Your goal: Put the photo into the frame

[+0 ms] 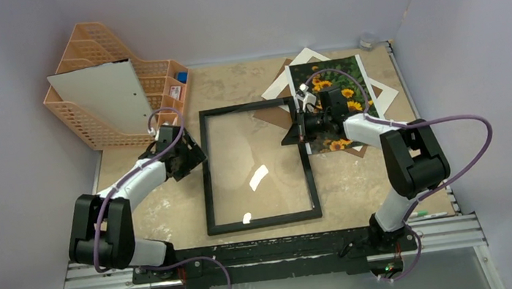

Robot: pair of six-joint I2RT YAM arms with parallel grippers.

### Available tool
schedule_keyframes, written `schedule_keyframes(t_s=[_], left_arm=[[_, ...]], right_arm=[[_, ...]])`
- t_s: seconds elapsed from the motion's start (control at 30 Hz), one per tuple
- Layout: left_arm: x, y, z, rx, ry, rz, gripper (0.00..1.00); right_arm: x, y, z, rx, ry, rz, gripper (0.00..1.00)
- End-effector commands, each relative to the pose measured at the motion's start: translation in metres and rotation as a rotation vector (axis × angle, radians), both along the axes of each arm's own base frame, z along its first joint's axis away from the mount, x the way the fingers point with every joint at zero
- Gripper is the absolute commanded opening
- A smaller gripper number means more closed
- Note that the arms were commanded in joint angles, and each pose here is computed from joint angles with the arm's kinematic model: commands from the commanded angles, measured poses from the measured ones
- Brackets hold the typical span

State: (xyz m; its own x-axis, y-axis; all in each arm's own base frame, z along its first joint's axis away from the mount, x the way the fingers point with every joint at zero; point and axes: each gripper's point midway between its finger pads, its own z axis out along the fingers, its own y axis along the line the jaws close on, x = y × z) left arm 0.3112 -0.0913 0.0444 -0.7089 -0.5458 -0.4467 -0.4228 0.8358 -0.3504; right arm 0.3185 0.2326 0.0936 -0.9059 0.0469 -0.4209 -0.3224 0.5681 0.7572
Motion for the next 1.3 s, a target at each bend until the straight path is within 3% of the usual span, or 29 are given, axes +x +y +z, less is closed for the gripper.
schedule_keyframes(t_s=[0.0, 0.27, 0.53, 1.27], left_arm=[[0.005, -0.002, 0.000, -0.002, -0.024, -0.018, 0.71], [0.006, -0.006, -0.004, -0.016, -0.015, -0.037, 0.70], [0.005, -0.012, -0.009, -0.034, -0.004, -0.074, 0.62], [0.008, -0.021, -0.013, -0.065, 0.001, -0.109, 0.59]], right_arm=[[0.003, 0.003, 0.020, 0.038, -0.062, 0.010, 0.00], [0.008, 0.005, 0.032, 0.059, -0.112, 0.018, 0.00], [0.012, 0.007, 0.036, 0.058, -0.113, 0.024, 0.00], [0.009, 0.013, 0.024, 0.123, -0.125, 0.010, 0.00]])
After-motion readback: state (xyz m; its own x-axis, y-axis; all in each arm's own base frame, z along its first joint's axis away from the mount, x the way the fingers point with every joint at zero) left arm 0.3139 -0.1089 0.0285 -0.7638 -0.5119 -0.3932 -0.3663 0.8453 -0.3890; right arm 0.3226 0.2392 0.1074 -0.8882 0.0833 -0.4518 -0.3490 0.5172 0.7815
